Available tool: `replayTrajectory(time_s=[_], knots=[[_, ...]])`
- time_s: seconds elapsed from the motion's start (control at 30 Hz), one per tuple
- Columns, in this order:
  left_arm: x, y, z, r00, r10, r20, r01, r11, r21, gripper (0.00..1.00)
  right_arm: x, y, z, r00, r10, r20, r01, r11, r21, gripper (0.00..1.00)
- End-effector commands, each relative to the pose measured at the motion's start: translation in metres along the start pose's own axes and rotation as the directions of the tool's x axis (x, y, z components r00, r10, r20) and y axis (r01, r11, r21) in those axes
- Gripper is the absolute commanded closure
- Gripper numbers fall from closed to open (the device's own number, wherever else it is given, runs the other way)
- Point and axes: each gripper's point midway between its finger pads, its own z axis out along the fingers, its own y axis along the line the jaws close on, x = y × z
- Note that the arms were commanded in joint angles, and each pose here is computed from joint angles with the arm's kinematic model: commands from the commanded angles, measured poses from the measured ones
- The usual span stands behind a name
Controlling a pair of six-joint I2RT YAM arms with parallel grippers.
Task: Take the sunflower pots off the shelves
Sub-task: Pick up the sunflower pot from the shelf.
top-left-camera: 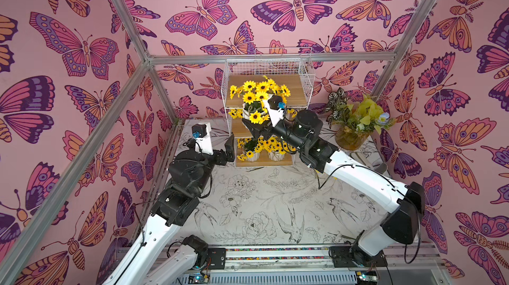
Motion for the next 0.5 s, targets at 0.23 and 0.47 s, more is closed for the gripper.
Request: replayTrajectory(time_s=[0.23, 0.47], knots=[[0.002, 0.009, -0.026, 0.999, -0.044, -0.008, 0.044, 0.999, -0.011, 0.00, 0.003, 0.037, -0.015, 0.999, 0.030, 0.031, -0.028, 0.997, -0.073, 0.56], [0.009, 0.018, -0.046, 0.996, -0.078, -0.033, 0.077, 0.997, -0.032, 0.00, 0.053, 0.057, 0.000, 0.997, 0.076, -0.026, -0.078, 0.992, -0.094, 0.56]])
